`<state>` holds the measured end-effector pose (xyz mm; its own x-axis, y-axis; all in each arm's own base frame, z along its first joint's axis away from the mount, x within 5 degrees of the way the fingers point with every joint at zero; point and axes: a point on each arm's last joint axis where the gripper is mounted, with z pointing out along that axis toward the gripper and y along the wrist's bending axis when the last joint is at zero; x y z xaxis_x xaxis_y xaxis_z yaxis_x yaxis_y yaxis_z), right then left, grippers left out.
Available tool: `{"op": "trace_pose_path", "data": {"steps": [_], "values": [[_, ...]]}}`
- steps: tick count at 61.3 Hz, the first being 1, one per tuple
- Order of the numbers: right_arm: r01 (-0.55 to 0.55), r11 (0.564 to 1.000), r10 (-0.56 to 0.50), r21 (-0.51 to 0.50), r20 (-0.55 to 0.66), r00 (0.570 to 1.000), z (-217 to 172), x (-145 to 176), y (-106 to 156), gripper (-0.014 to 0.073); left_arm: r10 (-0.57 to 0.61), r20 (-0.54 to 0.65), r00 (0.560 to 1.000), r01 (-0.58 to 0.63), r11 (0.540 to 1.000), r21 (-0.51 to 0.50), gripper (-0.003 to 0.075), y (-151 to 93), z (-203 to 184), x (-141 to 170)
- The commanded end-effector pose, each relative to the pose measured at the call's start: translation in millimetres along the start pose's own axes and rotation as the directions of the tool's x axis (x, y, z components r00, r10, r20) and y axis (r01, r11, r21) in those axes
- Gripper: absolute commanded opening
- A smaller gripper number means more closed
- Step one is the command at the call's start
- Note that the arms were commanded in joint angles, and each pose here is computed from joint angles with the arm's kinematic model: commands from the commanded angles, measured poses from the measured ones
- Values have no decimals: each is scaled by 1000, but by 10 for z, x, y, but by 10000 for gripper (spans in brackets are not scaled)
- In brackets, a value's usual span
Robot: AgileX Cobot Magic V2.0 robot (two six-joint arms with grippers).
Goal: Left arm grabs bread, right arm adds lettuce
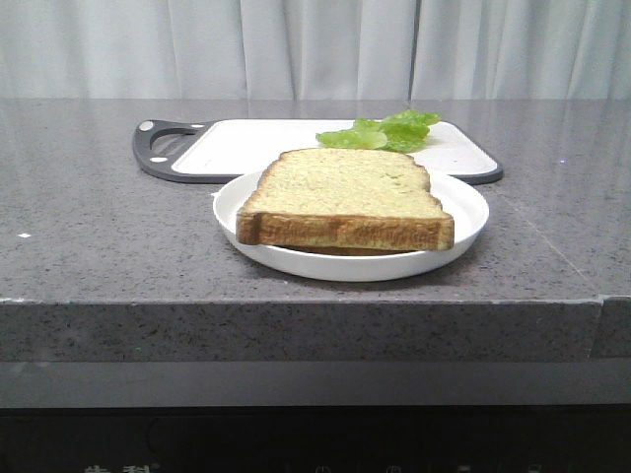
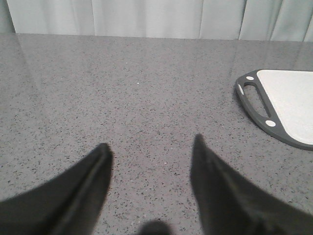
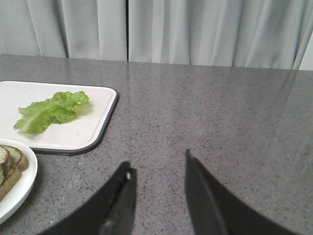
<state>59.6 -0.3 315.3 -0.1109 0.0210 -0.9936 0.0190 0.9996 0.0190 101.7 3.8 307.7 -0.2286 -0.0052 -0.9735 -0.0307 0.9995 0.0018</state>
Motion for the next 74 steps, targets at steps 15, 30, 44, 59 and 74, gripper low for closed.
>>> {"op": "trace_pose_path", "data": {"steps": [15,30,44,59,74], "values": [[8,1000,-9,13,85,996,-5,-156,-8,538,-34,135,990,34,999,1,659,3,-25,-209],[8,1000,-9,13,85,996,-5,-156,-8,538,-89,137,987,87,996,20,627,-8,-27,-215],[8,1000,-9,13,84,996,-4,-153,-8,538,-261,-59,964,267,951,158,627,-156,34,-339],[8,1000,-9,13,80,997,-4,-149,-8,538,-294,-369,882,438,801,409,589,-573,296,-537],[8,1000,-9,13,76,997,-4,-145,-8,538,-143,-558,818,478,708,519,482,-1097,729,-503]]}}
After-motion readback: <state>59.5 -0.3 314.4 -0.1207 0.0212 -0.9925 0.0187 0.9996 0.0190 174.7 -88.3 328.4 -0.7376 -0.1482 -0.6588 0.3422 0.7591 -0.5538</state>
